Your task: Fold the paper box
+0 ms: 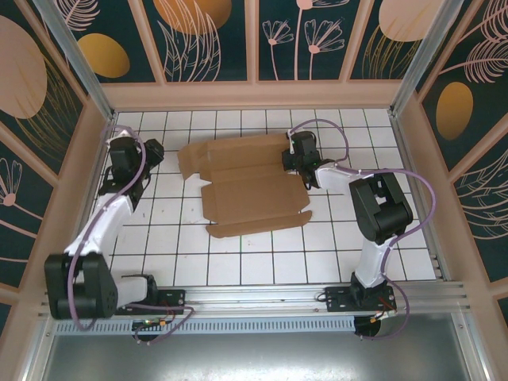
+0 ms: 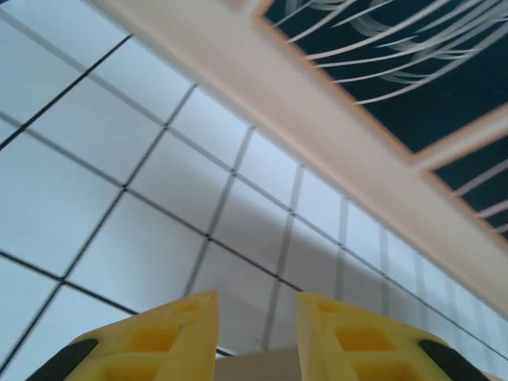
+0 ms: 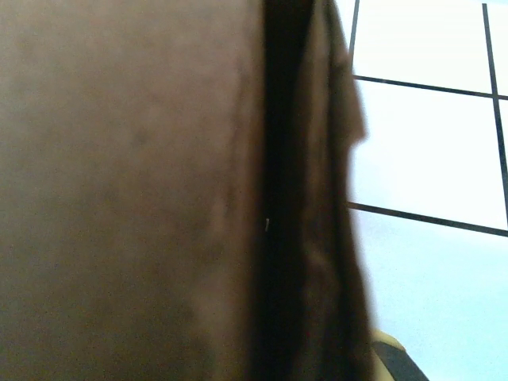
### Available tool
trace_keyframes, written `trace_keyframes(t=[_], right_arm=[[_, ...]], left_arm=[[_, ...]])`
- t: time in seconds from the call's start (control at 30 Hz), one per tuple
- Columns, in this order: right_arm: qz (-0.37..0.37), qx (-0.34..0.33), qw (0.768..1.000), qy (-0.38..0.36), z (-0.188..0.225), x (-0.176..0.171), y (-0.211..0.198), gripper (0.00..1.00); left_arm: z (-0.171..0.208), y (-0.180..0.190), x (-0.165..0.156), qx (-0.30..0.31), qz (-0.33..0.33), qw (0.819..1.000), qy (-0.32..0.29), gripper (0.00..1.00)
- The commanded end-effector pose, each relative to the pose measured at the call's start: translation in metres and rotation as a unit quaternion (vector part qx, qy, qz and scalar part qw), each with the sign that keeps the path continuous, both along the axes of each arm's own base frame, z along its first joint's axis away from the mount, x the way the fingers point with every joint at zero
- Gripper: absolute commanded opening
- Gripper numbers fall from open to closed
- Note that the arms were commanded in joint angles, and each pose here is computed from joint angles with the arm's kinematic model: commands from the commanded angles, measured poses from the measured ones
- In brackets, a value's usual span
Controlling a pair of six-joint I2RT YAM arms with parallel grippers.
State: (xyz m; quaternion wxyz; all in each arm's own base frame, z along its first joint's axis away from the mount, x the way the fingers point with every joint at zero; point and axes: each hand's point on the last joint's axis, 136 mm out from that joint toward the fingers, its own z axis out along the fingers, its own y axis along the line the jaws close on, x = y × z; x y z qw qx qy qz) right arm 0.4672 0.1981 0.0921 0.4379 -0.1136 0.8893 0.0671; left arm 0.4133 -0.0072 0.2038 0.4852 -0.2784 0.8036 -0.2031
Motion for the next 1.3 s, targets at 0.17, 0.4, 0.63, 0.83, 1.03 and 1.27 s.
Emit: trace_keyframes(t=[0.17,0.4,0.63,0.83,1.03,1.27], right_arm=[[0.014,-0.019,0.998,0.058,-0.029,-0.014,-0.003,0.0],[0.016,-0.017,0.998,0.061,-0.03,-0.013,-0.001,0.0],[0.014,-0.017,0.997,0.068,-0.032,-0.013,-0.002,0.0],[0.015,-0.014,0.997,0.071,-0.034,-0.011,0.0,0.0],[0.02,-0.007,0.997,0.073,-0.034,-0.012,0.004,0.0],[0.021,-0.01,0.997,0.076,-0.036,-0.014,0.004,0.0]], left_arm=[[-0.075,-0.026,0.029,-0.007,-0.088,0.993,0.08,0.33],[-0.086,-0.068,0.012,0.028,-0.157,0.984,0.08,0.37],[-0.071,-0.102,0.006,0.033,-0.218,0.974,0.045,0.38],[-0.066,-0.126,-0.001,0.029,-0.257,0.965,0.036,0.39],[-0.065,-0.131,0.007,0.045,-0.263,0.963,0.029,0.41],[-0.061,-0.145,0.015,0.073,-0.296,0.952,0.017,0.46]])
